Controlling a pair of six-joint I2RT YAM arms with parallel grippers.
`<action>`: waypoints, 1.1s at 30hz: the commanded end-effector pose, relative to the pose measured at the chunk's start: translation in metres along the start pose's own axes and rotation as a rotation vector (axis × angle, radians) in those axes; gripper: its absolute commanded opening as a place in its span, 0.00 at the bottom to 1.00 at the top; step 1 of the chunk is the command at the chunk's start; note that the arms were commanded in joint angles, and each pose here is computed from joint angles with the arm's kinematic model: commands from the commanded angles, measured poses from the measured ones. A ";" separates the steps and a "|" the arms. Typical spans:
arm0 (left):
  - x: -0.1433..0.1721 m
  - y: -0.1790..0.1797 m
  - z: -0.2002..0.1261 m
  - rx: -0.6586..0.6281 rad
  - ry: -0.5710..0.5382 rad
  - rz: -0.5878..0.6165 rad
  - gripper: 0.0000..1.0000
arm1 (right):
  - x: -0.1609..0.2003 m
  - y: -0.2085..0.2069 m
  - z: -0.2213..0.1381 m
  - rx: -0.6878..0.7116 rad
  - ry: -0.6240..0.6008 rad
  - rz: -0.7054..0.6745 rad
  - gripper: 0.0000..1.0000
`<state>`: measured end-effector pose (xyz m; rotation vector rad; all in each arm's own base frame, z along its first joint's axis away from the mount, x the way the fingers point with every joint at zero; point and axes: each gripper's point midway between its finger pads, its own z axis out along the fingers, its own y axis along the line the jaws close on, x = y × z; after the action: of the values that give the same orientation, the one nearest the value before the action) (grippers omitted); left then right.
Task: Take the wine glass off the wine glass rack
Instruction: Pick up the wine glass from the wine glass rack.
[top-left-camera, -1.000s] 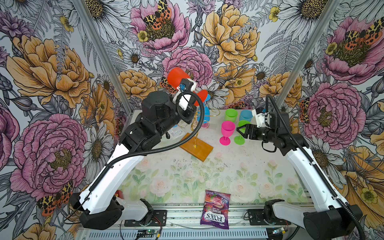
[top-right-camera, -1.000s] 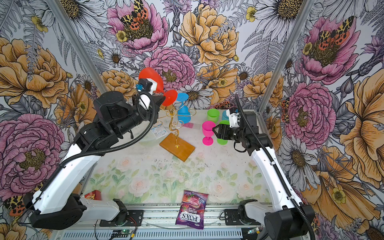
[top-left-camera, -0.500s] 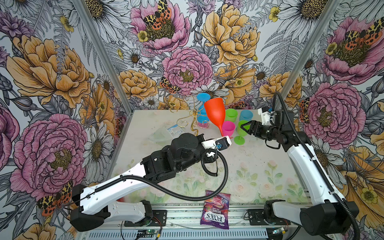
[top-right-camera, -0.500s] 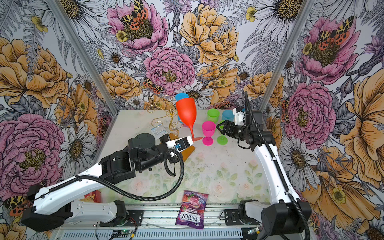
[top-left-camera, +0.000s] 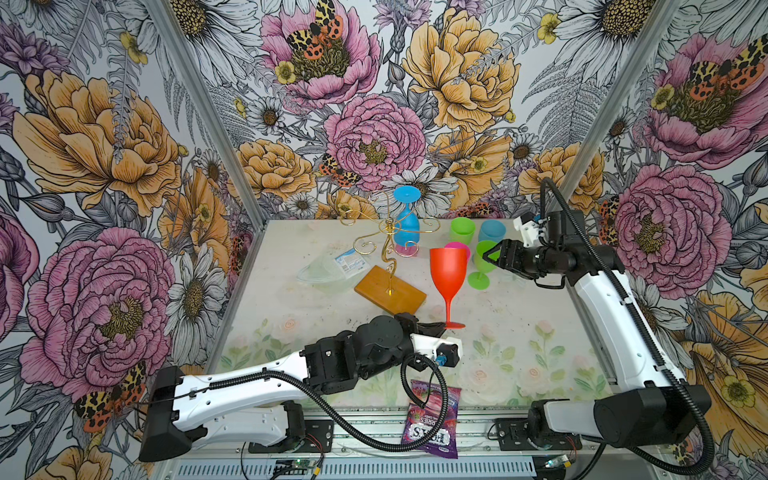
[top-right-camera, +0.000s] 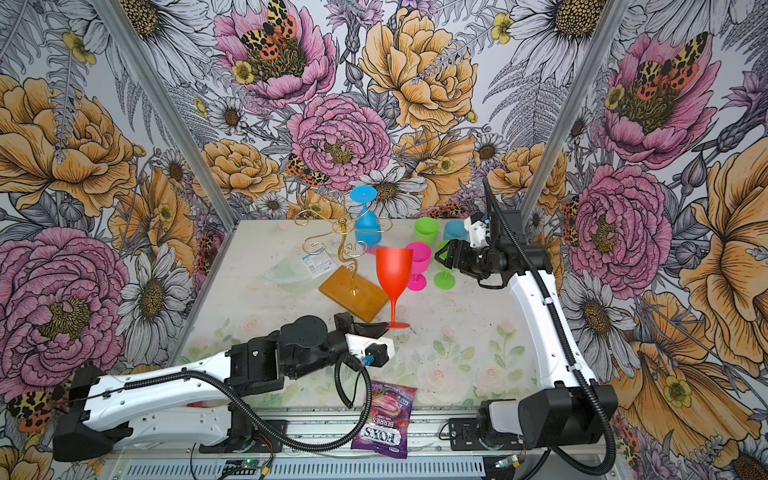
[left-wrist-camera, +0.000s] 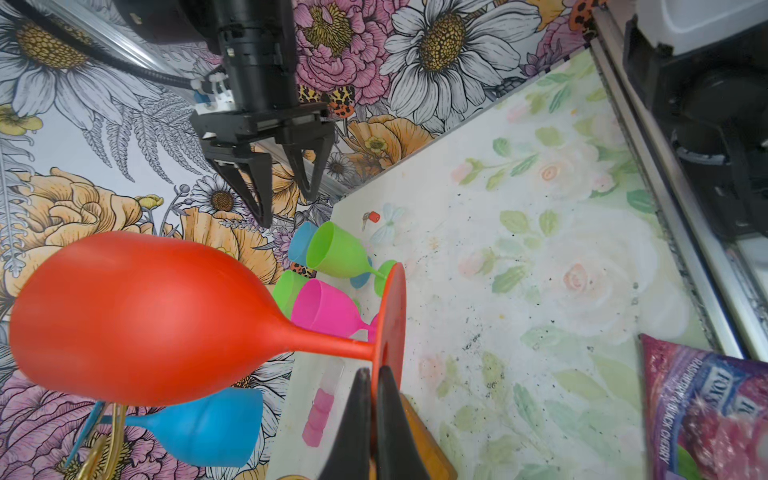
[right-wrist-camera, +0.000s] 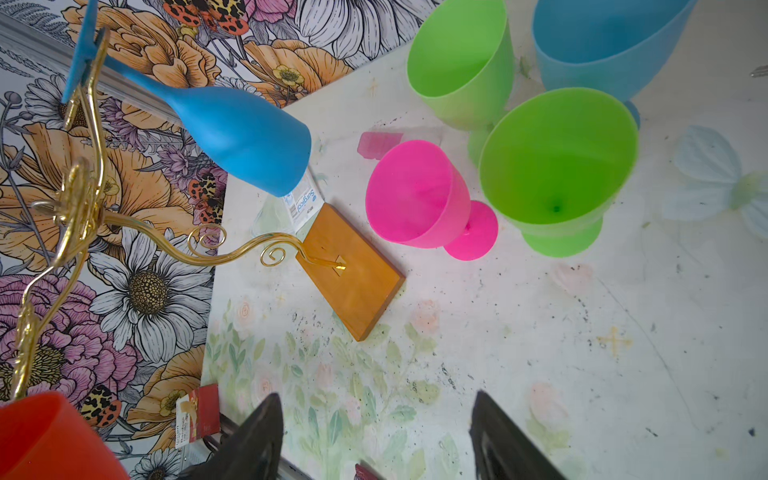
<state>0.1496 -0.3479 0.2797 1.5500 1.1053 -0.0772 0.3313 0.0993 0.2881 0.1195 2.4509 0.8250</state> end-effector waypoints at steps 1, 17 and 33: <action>0.000 0.007 0.007 -0.082 -0.003 0.094 0.00 | 0.003 0.003 -0.007 0.000 0.028 -0.004 0.72; 0.054 -0.044 0.046 -0.096 0.165 0.470 0.00 | 0.009 0.046 -0.032 0.030 0.033 -0.119 0.72; 0.071 -0.033 0.063 -0.202 0.294 0.563 0.00 | 0.050 0.049 -0.006 0.064 0.234 -0.223 0.59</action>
<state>0.1917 -0.3617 0.1778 1.7439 0.8213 0.5921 0.2866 0.1509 0.3012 -0.2054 2.6288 0.7381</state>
